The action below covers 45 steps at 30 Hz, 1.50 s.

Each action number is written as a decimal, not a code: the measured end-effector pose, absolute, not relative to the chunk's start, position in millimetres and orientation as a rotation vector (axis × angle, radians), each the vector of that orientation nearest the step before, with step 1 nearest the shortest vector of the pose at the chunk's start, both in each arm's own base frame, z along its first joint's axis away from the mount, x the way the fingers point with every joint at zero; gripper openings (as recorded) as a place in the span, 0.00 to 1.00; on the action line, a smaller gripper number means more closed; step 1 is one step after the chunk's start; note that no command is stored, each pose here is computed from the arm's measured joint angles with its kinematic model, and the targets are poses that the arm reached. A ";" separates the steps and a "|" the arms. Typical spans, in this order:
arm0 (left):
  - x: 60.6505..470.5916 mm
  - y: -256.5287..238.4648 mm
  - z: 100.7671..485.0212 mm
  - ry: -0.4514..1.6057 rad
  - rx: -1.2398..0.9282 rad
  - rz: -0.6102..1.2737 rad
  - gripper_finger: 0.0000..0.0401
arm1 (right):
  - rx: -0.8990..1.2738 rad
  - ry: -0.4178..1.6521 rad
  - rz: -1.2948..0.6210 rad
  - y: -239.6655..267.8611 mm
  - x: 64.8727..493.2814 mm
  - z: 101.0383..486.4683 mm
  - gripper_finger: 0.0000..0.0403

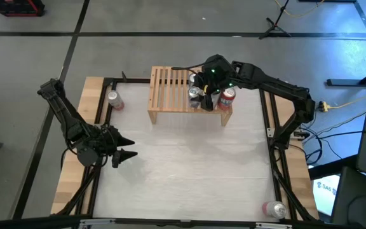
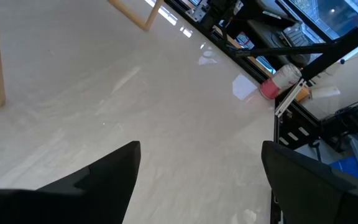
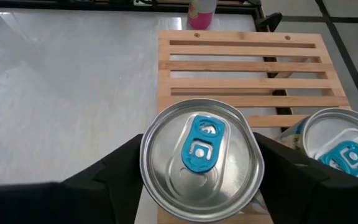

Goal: Place canned beverage on shelf
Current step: Put the blue soda can aligned with the other blue soda can on the shelf, then put the top pink soda can on the shelf

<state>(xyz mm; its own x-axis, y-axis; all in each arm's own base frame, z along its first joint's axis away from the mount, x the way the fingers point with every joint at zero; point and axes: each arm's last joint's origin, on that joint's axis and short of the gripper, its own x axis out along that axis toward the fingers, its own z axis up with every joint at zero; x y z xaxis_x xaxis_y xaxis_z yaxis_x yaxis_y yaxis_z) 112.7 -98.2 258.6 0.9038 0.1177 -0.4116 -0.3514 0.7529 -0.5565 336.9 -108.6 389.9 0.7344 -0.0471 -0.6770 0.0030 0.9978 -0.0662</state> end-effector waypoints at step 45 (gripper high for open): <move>124.4 -88.2 298.1 0.143 -0.745 0.267 0.81 | 0.000 0.537 0.085 -39.0 312.2 487.1 0.68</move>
